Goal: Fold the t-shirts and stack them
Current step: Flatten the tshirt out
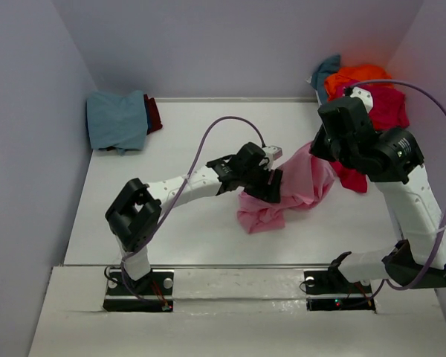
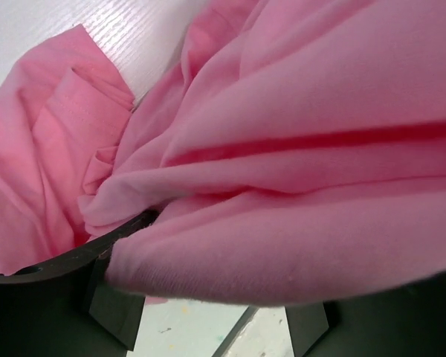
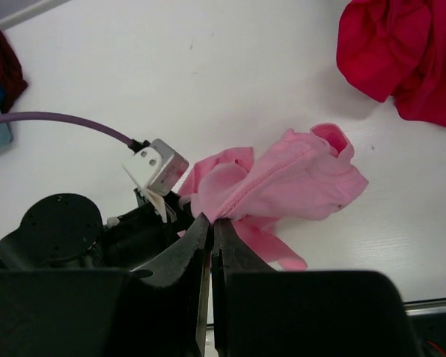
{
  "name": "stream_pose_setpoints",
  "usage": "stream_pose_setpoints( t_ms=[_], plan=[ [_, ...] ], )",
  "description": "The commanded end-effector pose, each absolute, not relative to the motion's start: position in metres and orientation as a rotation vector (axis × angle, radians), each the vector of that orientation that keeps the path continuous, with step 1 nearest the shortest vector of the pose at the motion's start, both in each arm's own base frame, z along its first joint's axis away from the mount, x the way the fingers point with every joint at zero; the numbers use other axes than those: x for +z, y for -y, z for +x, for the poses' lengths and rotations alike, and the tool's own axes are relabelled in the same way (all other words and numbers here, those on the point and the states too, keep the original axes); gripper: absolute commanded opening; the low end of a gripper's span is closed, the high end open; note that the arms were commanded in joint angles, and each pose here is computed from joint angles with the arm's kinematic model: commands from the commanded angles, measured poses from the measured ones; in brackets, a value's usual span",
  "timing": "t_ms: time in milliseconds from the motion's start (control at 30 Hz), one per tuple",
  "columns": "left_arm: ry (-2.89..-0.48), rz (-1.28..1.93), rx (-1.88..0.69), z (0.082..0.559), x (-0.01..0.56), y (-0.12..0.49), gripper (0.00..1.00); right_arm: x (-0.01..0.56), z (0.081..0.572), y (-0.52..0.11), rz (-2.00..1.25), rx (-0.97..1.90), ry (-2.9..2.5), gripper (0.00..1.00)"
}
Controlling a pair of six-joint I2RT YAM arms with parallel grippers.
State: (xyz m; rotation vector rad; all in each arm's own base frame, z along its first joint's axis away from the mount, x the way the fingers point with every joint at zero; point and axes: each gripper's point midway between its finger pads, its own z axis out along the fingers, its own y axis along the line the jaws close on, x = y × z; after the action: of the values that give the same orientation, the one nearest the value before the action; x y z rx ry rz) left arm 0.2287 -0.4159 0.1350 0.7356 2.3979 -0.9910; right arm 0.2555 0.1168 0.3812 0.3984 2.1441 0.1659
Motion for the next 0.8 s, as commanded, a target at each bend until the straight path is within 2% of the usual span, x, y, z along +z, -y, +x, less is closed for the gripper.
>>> stream_pose_setpoints(
  t_ms=[0,133,300,767],
  plan=[
    [-2.383,0.811,-0.973,0.222,0.130,0.410,0.74,0.401,0.246,-0.095,0.432,0.117,-2.092,0.07],
    [-2.396,0.799,-0.945,0.224,0.117,0.406,0.73,0.408,0.247,-0.095,0.435,0.120,-2.080,0.07],
    [-2.397,0.721,-0.784,0.244,0.102,0.394,0.73,0.423,0.239,-0.088,0.452,0.161,-2.040,0.07],
    [-2.242,0.578,-0.585,0.315,0.128,0.416,0.73,0.437,0.226,-0.084,0.437,0.234,-2.013,0.07]
  ],
)
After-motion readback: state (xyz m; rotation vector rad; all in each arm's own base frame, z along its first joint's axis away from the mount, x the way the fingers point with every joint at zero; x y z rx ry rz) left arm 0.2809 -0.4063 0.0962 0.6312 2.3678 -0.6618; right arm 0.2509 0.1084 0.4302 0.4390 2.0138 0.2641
